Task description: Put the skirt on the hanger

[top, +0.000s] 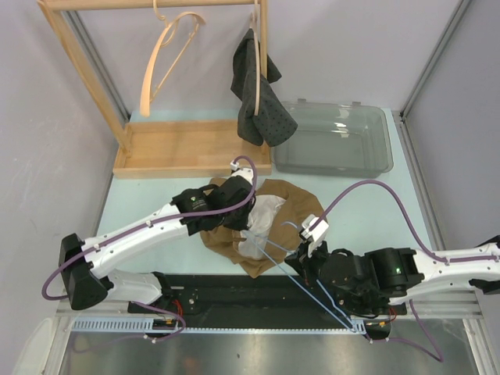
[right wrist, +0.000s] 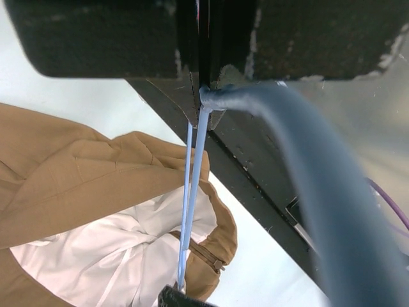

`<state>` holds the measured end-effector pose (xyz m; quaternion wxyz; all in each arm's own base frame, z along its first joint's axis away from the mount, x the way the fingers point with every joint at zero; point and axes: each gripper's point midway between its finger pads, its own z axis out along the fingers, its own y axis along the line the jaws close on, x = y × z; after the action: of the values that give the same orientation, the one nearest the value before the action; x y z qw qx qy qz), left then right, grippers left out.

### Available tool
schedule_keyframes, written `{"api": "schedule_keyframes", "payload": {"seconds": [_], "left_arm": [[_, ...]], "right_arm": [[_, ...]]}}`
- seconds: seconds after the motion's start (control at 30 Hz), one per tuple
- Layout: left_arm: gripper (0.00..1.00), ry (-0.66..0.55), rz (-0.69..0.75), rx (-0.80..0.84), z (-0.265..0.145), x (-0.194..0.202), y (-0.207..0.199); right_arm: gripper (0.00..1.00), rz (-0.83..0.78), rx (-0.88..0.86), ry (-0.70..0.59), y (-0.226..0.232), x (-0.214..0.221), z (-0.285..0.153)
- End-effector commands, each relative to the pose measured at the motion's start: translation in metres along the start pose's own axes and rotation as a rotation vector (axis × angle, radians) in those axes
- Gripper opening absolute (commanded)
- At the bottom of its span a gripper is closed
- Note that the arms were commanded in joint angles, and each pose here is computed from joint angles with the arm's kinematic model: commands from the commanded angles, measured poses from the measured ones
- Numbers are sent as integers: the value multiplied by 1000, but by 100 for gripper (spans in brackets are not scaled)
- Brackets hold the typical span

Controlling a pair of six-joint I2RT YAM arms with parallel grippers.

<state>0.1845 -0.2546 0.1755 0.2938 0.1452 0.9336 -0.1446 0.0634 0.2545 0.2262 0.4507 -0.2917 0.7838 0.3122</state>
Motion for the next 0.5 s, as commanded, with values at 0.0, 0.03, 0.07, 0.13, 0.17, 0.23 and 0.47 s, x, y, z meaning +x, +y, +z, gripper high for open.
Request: {"api": "schedule_keyframes", "payload": {"seconds": [0.0,0.03,0.07,0.13,0.17,0.23,0.47], "left_arm": [[0,-81,-73,-25,-8,-17,8],[0,-81,-75,-26,-7,-17,9],[0,-83,-79,-24,-7,-18,8],[0,-84,-81,-29,-6,-18,9],[0,-83,-87,-34,-6,-18,10],[0,-81,-83,-29,-6,-17,10],[0,-88,-103,-49,-6,-19,13]], "right_arm": [[0,22,6,-19,1,-5,-6],[0,23,11,-24,0,-6,-7],[0,15,5,-25,1,-5,-8],[0,11,9,-43,1,-9,-8],[0,11,9,-47,0,-11,-9],[0,14,16,-55,0,-14,-10],[0,13,29,-62,-4,-14,-12]]}}
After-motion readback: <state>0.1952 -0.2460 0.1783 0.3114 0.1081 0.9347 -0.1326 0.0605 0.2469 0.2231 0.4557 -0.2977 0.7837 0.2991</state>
